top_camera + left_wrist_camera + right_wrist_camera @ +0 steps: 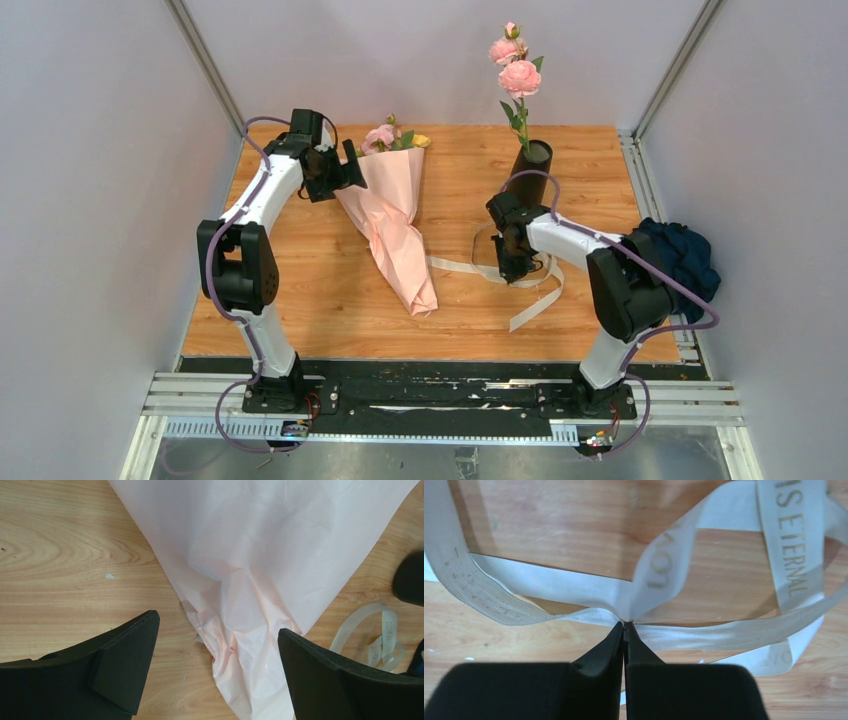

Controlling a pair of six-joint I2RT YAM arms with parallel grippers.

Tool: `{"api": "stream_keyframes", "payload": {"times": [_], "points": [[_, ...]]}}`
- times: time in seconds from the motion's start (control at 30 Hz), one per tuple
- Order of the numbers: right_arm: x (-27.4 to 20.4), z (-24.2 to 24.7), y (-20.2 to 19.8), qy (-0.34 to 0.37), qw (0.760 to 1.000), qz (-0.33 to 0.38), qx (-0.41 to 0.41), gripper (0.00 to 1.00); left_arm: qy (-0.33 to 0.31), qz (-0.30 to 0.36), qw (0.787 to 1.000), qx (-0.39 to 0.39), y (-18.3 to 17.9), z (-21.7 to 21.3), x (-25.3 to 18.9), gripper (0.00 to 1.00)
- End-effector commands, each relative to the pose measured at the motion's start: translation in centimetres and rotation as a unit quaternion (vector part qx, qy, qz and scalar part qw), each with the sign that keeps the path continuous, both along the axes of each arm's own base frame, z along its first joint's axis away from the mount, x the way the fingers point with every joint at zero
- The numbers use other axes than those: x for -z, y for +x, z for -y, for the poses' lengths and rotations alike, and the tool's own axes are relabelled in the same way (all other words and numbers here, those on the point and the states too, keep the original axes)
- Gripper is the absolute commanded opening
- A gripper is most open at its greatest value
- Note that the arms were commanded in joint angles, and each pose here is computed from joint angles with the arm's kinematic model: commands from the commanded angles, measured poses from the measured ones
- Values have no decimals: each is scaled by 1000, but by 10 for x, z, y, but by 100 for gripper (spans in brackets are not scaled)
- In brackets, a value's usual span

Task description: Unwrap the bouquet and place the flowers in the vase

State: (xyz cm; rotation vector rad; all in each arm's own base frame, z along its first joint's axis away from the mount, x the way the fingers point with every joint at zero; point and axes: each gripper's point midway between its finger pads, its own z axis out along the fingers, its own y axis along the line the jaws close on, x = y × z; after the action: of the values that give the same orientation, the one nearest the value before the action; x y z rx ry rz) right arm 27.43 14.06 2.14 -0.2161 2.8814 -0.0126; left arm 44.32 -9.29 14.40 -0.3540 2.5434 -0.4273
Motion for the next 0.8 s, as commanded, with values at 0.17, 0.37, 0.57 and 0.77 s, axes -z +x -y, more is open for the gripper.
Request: {"api": "stream_keyframes", "payload": {"times": [0.17,0.37,0.57,0.77], "points": [[-32,67,18,-14,991,48,121,0,-1,10,1000,20,-8,6,-10,100],[-73,124,28,-70,972,111,194,0,-3,31,997,73,-9,33,-23,100],[-92,125,39,-52,970,132,200,8,-1,62,980,188,-21,102,-38,100],[-82,88,50,-8,982,115,151,69,14,50,963,263,-48,164,-19,100]]}}
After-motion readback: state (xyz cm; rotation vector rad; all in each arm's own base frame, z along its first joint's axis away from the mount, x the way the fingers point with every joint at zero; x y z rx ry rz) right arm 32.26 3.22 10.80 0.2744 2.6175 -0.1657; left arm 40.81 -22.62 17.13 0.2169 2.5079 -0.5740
